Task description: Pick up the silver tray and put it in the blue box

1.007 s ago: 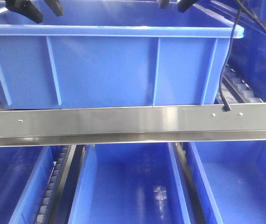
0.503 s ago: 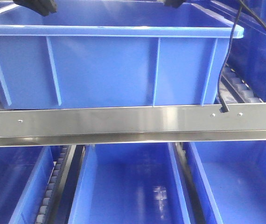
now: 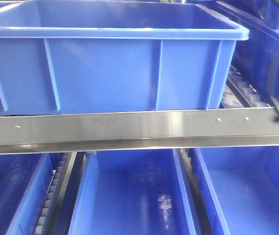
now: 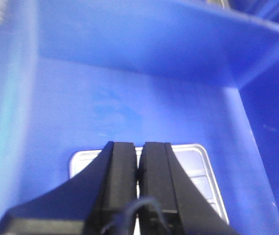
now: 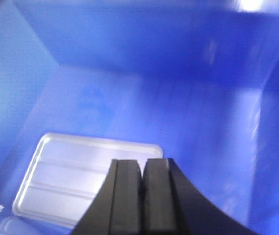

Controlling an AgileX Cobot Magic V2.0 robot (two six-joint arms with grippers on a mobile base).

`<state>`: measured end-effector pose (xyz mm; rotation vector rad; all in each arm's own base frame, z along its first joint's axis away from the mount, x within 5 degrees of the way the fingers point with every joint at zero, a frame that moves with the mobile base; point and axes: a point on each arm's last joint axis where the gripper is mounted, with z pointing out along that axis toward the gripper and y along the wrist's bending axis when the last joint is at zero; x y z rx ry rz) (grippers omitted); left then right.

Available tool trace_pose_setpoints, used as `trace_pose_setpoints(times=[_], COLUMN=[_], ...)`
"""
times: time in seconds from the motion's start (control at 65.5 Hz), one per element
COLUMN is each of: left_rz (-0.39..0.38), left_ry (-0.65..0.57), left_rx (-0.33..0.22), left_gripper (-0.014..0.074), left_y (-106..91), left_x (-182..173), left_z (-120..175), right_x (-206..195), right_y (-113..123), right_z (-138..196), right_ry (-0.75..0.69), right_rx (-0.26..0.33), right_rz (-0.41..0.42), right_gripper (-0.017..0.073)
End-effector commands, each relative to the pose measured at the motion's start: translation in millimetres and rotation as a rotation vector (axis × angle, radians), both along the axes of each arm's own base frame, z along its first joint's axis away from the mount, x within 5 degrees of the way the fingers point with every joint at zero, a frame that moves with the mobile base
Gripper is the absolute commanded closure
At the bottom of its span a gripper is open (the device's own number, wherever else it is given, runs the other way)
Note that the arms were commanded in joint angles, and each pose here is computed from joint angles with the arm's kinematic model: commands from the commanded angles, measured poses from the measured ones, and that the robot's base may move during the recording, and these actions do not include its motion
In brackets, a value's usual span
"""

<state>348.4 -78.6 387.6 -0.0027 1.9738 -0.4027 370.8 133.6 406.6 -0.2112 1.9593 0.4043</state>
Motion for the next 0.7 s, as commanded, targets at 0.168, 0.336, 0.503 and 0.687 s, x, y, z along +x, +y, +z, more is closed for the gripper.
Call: trace_pose_setpoints(times=[0.168, 0.336, 0.503, 0.687], left_rz=[0.047, 0.032, 0.034, 0.022], left_ry=[-0.312, -0.42, -0.47, -0.489], left_rx=[0.031, 0.067, 0.053, 0.045], left_gripper=[0.0598, 0.0598, 0.0599, 0.0599], left_y=[19.1, 32.3, 45.9, 56.0], left_x=[-97, -165, -218, -262], left_z=[-3, -31, -54, -79], right_x=[-84, -146, -202, -246], right_y=[-34, -58, -78, -94], right_z=[20, -17, -51, -84], right_ry=[-0.352, -0.412, -0.435, -0.46], right_rx=[0.002, 0.006, 0.012, 0.022], right_rz=[-0.044, -0.076, -0.084, -0.086], right_gripper=[0.0508, 0.0508, 0.0508, 0.0508])
